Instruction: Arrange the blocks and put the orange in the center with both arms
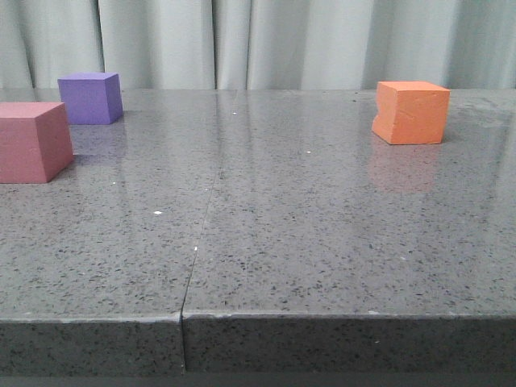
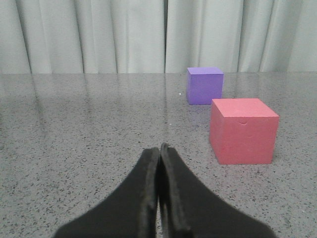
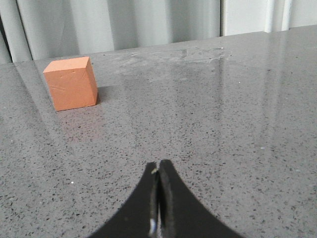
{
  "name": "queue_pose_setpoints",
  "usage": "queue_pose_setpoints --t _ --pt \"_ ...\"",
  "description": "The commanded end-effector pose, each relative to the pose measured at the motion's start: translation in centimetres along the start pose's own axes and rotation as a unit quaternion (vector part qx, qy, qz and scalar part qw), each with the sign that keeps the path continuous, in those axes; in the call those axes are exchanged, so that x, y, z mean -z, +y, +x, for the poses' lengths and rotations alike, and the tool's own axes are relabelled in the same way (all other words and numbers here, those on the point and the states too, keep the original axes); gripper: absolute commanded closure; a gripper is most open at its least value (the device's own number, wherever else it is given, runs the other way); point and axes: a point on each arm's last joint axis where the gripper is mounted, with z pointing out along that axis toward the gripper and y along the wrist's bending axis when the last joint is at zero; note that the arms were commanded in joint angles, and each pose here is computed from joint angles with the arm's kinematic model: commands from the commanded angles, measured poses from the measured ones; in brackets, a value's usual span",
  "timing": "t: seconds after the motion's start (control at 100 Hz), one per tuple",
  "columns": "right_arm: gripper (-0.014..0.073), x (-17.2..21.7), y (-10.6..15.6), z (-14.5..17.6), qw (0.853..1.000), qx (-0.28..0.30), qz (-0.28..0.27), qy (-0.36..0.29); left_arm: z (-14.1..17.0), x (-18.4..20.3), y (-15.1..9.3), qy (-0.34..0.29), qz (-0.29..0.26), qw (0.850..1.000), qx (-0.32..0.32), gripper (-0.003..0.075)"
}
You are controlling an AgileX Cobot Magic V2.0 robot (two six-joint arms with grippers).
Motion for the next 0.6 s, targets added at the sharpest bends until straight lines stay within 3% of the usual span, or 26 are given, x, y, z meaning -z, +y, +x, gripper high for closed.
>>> queue_pose_setpoints --t 0.0,0.59 --pt "0.0663 0.32 0.16 -1.39 0.998 0.01 -0.004 -0.056 0.72 0.06 0.02 -0.031 0.001 0.999 0.005 0.0741" --pt "0.0663 0.33 0.16 -1.42 0.998 0.014 -0.004 -0.057 0.72 0.06 0.02 -0.031 0.001 0.999 0.005 0.0741"
